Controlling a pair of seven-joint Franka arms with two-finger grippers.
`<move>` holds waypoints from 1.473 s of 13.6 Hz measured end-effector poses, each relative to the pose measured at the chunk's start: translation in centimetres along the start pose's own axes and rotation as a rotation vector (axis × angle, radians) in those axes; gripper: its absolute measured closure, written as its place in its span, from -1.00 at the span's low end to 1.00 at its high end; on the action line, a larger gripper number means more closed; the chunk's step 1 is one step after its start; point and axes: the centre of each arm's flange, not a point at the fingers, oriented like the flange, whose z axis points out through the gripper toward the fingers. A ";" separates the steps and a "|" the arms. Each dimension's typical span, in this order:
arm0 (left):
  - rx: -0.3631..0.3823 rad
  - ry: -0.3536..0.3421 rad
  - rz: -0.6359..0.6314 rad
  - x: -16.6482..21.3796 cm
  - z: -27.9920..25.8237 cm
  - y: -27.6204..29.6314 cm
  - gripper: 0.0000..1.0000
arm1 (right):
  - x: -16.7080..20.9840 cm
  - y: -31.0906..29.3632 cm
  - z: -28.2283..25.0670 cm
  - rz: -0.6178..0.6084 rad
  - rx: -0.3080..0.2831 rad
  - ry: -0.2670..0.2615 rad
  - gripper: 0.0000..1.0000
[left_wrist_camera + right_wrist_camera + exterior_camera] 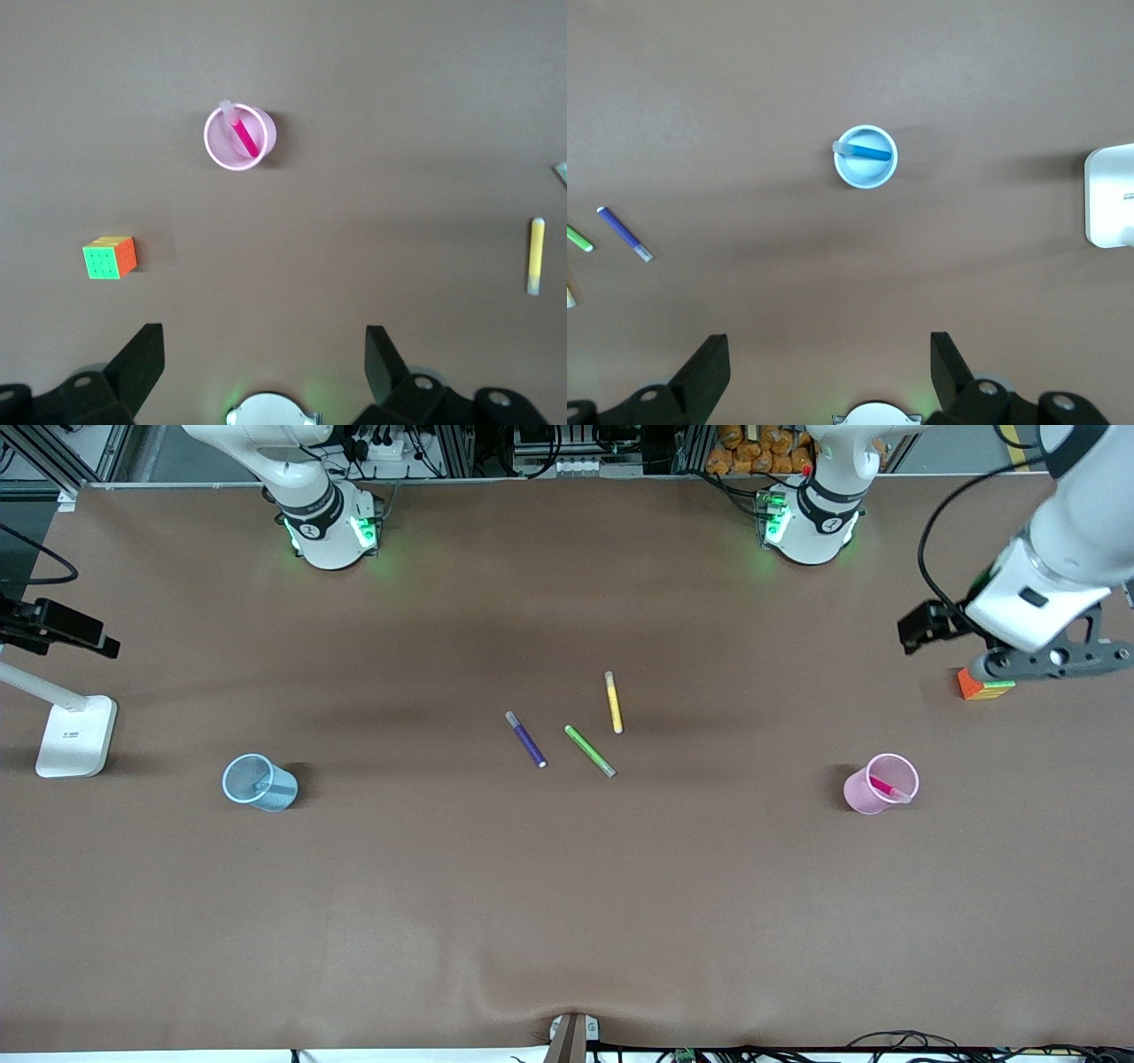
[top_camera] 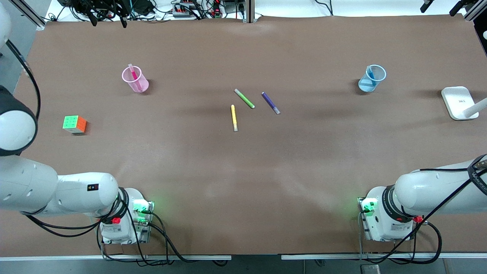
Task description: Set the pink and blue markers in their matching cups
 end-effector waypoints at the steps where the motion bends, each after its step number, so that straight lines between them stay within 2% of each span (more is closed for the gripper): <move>1: -0.002 0.002 -0.008 -0.4 -0.3 -0.5 -1.00 | -0.1 -0.2 0.1 -0.003 -0.007 -0.007 -1.00; 4: -0.082 -0.012 -0.046 -1.0 -0.5 -3.8 -1.00 | -0.5 -0.1 0.1 -0.003 -0.015 -0.036 -1.00; 6: -0.104 -0.015 -0.057 -1.6 -0.5 -4.6 -1.00 | -0.7 -0.1 -0.4 -0.002 -0.033 -0.034 -1.00; 10: -0.105 -0.004 -0.053 -3.1 -0.6 -4.5 -1.00 | -0.9 -0.6 -0.9 -0.041 -0.061 -0.026 -1.00; 13: -0.103 0.013 -0.056 -3.4 -0.8 -4.7 -1.00 | -0.2 -0.9 -1.5 -0.053 -0.063 0.039 -1.00; 15: -0.069 0.025 -0.053 -3.3 -0.9 -5.2 -1.00 | 0.1 -0.9 -1.9 -0.055 -0.064 0.071 -1.00; 20: -0.059 0.084 -0.007 -3.4 -3.3 -6.4 -1.00 | 0.2 -1.4 -1.9 -0.064 -0.065 0.079 -1.00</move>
